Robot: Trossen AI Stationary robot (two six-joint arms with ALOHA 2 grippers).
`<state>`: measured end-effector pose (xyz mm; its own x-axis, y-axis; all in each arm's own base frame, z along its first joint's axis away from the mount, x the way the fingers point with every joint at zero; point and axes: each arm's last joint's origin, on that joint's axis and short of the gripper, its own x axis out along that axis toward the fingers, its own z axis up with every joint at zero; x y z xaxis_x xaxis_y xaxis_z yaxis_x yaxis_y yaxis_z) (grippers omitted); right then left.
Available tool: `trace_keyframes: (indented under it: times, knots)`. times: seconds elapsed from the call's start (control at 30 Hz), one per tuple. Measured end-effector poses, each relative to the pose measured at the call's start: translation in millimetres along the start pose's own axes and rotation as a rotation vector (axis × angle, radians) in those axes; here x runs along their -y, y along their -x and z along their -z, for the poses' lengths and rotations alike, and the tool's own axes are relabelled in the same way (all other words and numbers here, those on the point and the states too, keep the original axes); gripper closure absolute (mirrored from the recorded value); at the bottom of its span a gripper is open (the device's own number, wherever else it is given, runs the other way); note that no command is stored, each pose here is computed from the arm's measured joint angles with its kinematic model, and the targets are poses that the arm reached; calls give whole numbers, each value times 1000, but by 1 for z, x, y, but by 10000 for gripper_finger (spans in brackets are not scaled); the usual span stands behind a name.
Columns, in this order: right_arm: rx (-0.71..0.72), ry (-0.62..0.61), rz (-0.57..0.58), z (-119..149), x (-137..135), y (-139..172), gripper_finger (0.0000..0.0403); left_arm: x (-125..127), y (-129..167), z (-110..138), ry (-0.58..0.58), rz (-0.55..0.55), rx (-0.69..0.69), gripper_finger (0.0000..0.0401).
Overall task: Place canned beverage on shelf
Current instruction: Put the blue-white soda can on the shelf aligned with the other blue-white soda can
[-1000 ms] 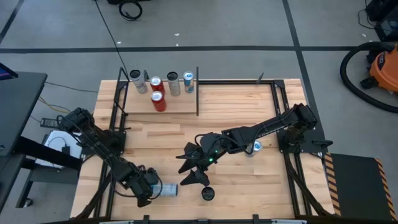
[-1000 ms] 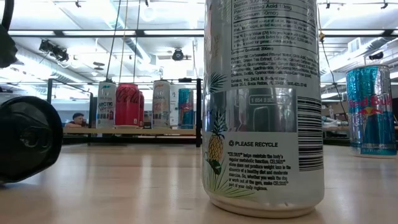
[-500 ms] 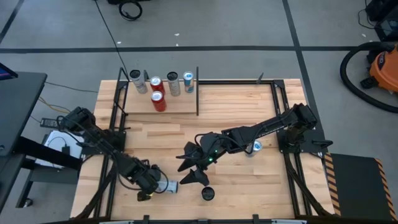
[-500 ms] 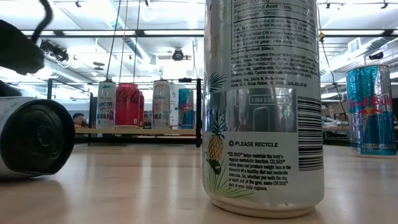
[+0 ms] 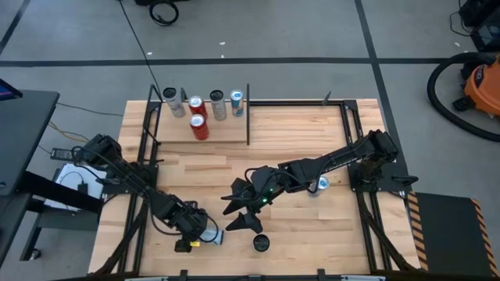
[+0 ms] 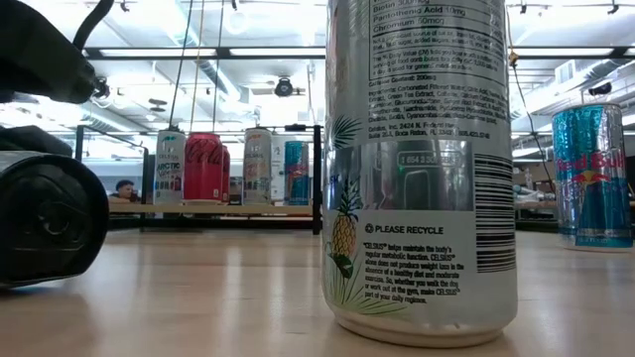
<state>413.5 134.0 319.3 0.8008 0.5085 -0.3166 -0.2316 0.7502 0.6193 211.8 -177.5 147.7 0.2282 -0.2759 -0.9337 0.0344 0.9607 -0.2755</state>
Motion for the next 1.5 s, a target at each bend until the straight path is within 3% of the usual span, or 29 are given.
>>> trace_keyframes:
  times: [0.47,0.83,1.13,1.37,1.5]
  knots:
    - [0,-1,2,0,1,0,89,2,-8,1,47,-26,0,31]
    - [2,-5,5,-3,4,1,89,1,-9,0,54,-51,32,141]
    - [-55,-77,-91,-4,3,2,89,13,-7,-23,43,-34,384,143]
    - [-90,-154,-205,-9,2,4,89,7,12,-32,75,-331,701,143]
    - [-54,-160,-335,-19,-5,7,89,10,38,-29,73,-426,840,143]
